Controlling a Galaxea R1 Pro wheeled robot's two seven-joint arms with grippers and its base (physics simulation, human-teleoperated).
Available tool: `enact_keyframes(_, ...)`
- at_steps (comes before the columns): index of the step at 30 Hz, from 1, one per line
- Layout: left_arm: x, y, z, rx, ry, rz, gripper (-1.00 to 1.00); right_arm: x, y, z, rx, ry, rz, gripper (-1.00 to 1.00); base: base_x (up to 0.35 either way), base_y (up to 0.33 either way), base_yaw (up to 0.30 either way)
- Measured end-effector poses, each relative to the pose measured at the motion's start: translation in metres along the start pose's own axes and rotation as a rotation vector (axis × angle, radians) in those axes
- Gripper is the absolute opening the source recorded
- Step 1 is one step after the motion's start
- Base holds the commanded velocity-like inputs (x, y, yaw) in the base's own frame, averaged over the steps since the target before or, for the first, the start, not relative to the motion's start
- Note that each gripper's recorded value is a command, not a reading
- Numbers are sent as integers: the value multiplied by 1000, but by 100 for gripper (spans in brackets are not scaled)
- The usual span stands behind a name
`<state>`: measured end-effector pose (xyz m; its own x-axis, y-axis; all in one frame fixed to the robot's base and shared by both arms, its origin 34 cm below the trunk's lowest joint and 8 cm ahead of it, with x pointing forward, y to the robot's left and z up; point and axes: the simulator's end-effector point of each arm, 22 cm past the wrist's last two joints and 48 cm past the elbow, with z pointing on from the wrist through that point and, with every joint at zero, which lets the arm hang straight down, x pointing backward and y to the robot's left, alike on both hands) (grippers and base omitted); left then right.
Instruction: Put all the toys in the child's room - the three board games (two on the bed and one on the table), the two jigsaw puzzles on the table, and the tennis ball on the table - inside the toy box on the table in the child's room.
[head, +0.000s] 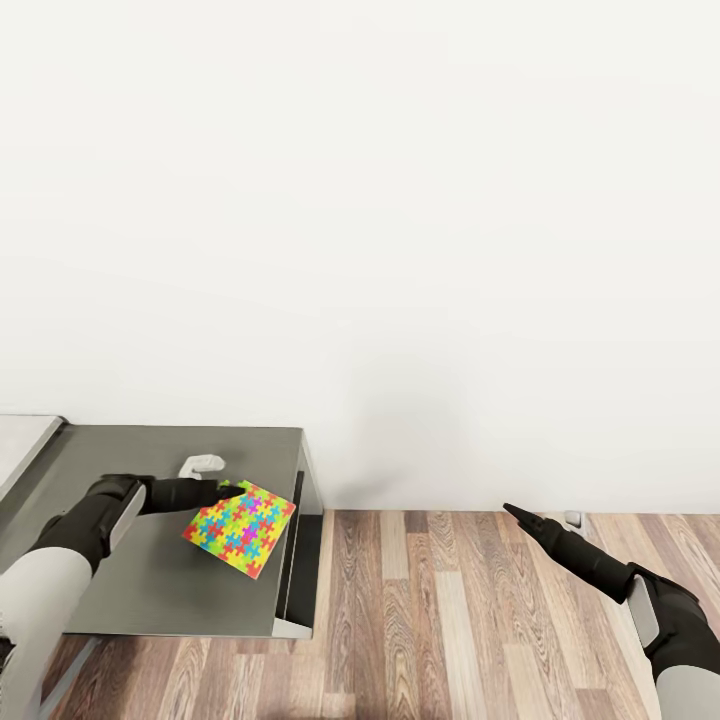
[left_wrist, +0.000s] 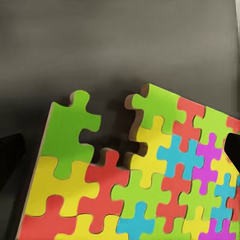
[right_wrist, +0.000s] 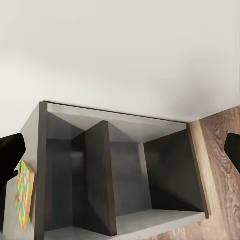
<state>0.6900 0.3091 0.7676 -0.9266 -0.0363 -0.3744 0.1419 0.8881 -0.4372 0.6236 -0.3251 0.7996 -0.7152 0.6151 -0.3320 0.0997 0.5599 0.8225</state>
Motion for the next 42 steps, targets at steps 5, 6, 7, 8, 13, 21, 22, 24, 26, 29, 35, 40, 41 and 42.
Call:
enact_keyframes(5,0,-3,1,9,-1,-3,100,0,0,0,0,0,0,100,0,0,0)
enact_keyframes(6,0,-5,1,19,0,-7,100,0,0,0,1,0,0,100,0,0,0)
enact_keyframes(7,2,-8,2,33,3,-12,100,0,0,0,1,0,0,100,0,0,0)
enact_keyframes(8,3,-11,2,51,7,-17,100,0,0,0,0,0,0,100,0,0,0)
enact_keyframes(13,8,-19,2,89,19,-26,100,0,0,0,0,0,0,100,0,0,0)
enact_keyframes(21,10,-21,3,95,27,-15,100,0,0,0,0,0,0,100,0,0,0)
enact_keyframes(22,10,-22,3,95,29,-13,100,0,0,0,0,0,0,100,0,0,0)
enact_keyframes(24,10,-22,3,96,30,-11,100,0,0,0,0,0,0,100,0,0,0)
enact_keyframes(26,10,-23,3,98,31,-10,100,0,0,0,0,0,0,100,0,0,0)
enact_keyframes(29,10,-23,3,100,31,-11,100,0,0,0,0,0,0,100,0,0,0)
enact_keyframes(35,10,-24,4,102,31,-12,100,0,0,0,0,0,0,100,-1,0,0)
enact_keyframes(40,11,-26,4,111,37,-31,100,0,0,0,0,0,1,100,-55,0,0)
enact_keyframes(41,12,-27,4,115,40,-35,100,0,0,0,0,0,1,100,-82,0,0)
enact_keyframes(42,13,-28,4,121,43,-38,100,0,0,0,0,0,0,100,-85,0,0)
